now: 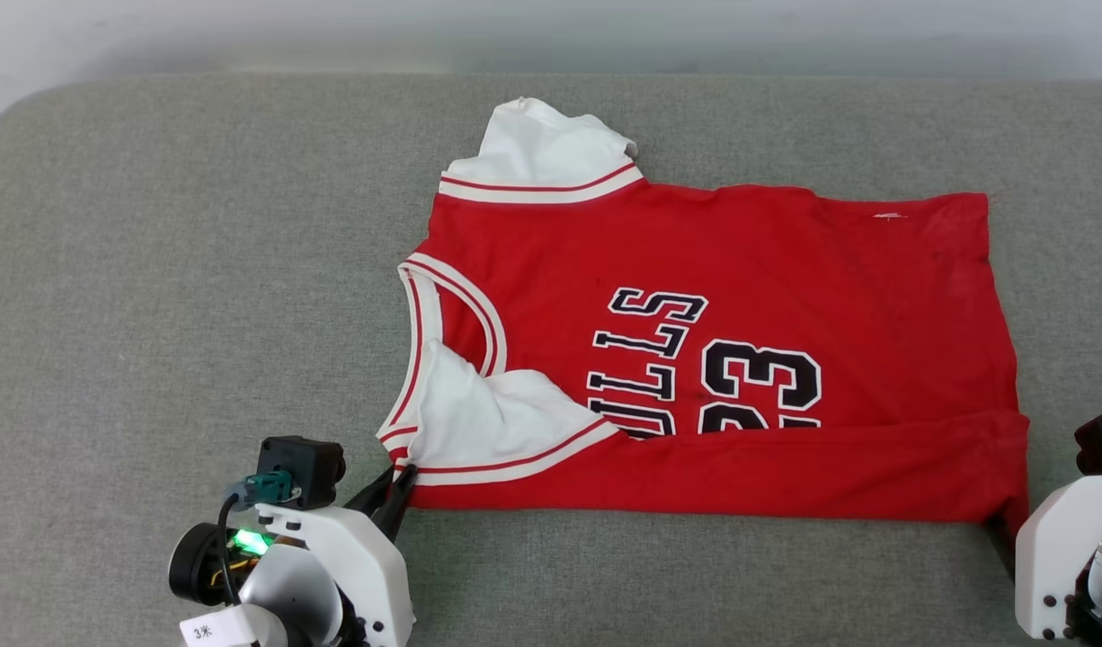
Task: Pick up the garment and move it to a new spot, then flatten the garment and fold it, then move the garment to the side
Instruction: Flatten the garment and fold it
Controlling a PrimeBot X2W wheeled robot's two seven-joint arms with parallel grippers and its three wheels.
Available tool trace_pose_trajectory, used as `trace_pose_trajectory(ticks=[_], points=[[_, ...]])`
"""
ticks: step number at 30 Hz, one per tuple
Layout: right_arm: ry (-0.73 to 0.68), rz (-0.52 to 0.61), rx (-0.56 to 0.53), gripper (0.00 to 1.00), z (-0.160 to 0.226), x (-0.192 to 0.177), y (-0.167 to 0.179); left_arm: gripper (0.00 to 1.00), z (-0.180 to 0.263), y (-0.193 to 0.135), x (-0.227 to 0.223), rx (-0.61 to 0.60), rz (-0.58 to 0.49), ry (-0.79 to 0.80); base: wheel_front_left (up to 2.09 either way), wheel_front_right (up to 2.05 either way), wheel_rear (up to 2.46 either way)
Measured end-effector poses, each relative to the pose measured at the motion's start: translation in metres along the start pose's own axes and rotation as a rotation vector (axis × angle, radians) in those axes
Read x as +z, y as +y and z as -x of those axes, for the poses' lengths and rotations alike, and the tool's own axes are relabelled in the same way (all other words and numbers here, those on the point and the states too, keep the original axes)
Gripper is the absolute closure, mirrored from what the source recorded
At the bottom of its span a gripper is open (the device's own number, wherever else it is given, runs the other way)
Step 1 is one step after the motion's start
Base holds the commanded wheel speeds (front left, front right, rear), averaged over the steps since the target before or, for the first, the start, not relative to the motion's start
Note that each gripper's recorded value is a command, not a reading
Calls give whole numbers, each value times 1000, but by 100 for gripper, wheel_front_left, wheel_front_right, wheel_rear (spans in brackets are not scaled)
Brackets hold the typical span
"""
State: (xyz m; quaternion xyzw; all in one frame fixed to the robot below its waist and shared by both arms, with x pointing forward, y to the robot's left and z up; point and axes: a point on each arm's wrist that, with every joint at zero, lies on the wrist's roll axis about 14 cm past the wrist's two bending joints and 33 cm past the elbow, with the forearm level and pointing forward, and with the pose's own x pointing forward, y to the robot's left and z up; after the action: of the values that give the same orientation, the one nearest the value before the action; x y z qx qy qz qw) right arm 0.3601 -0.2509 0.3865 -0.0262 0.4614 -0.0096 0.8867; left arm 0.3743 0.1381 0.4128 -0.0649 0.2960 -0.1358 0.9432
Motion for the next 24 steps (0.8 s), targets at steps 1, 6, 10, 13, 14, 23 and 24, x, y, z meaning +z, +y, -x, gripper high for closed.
trace_pose_trajectory(ticks=[1,6,10,13,14,23,24], points=[[9,7,-4,0,-3,-2,0,100,0,0,0,2,0,1,0,0,0],[50,13,12,0,-17,-8,6,100,0,2,-1,9,0,11,0,0,0],[89,17,24,84,-25,-16,10,100,-1,3,-3,14,0,22,0,0,0],[96,18,38,100,-28,-17,14,100,0,3,-3,15,-4,28,0,0,0],[90,13,42,100,-28,-16,14,100,1,3,-3,16,-6,26,0,0,0],[40,5,32,100,-9,-11,0,100,15,1,-8,22,-11,37,0,0,0],[41,4,35,100,-5,-13,0,100,17,0,-9,22,-10,37,0,0,0]])
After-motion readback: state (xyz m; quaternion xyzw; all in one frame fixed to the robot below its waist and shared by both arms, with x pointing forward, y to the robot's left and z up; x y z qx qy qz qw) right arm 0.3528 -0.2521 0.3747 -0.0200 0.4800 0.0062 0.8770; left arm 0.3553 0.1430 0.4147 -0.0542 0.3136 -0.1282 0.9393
